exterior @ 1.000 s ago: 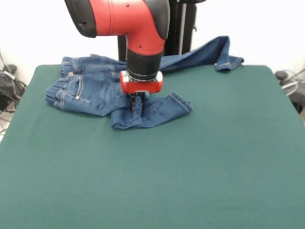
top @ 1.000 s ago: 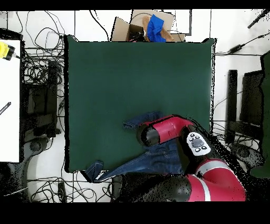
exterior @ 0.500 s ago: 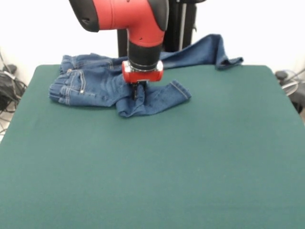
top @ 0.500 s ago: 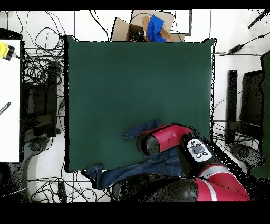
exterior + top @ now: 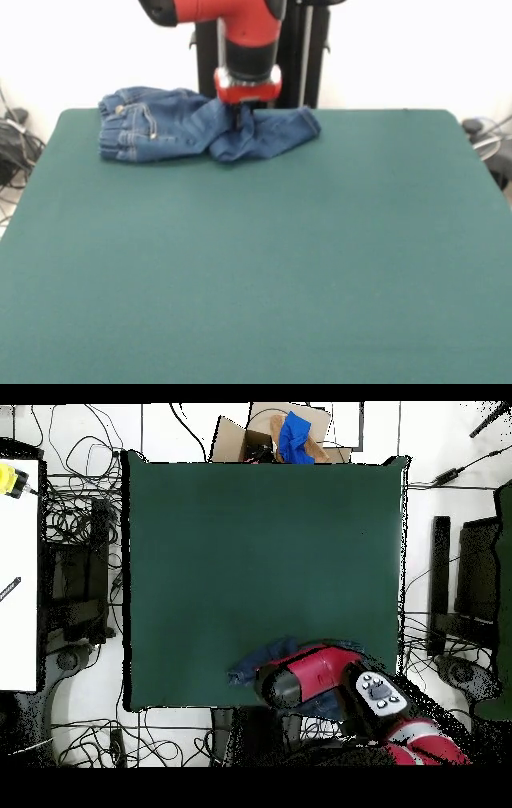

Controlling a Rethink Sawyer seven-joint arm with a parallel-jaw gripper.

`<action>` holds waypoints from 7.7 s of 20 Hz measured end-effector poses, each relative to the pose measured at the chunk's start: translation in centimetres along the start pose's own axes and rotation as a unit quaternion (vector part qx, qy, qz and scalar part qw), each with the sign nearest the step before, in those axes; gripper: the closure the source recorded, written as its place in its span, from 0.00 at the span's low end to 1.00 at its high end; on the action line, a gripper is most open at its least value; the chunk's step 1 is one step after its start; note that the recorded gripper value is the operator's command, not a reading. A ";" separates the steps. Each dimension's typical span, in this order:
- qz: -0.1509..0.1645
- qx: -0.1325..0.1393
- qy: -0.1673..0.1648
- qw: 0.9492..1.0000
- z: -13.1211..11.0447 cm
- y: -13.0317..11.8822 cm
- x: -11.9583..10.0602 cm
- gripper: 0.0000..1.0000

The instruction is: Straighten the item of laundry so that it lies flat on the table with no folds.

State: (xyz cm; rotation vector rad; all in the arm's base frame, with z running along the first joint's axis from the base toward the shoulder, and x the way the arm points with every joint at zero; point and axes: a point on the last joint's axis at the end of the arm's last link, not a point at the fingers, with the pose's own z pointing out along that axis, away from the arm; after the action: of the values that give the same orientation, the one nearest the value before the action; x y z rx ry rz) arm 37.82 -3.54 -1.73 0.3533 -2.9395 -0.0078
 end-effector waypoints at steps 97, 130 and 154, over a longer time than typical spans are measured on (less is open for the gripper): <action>-0.011 0.091 0.141 0.986 -51.2 9.1 -22.0 1.00; -0.077 0.015 0.014 0.997 -32.8 11.1 -33.2 0.00; -0.059 0.011 -0.010 0.998 -33.4 9.6 -35.8 0.00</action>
State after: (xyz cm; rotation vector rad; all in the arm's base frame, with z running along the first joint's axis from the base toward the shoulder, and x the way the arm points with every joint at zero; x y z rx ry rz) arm 75.71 14.78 24.98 0.5324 -2.9362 0.0047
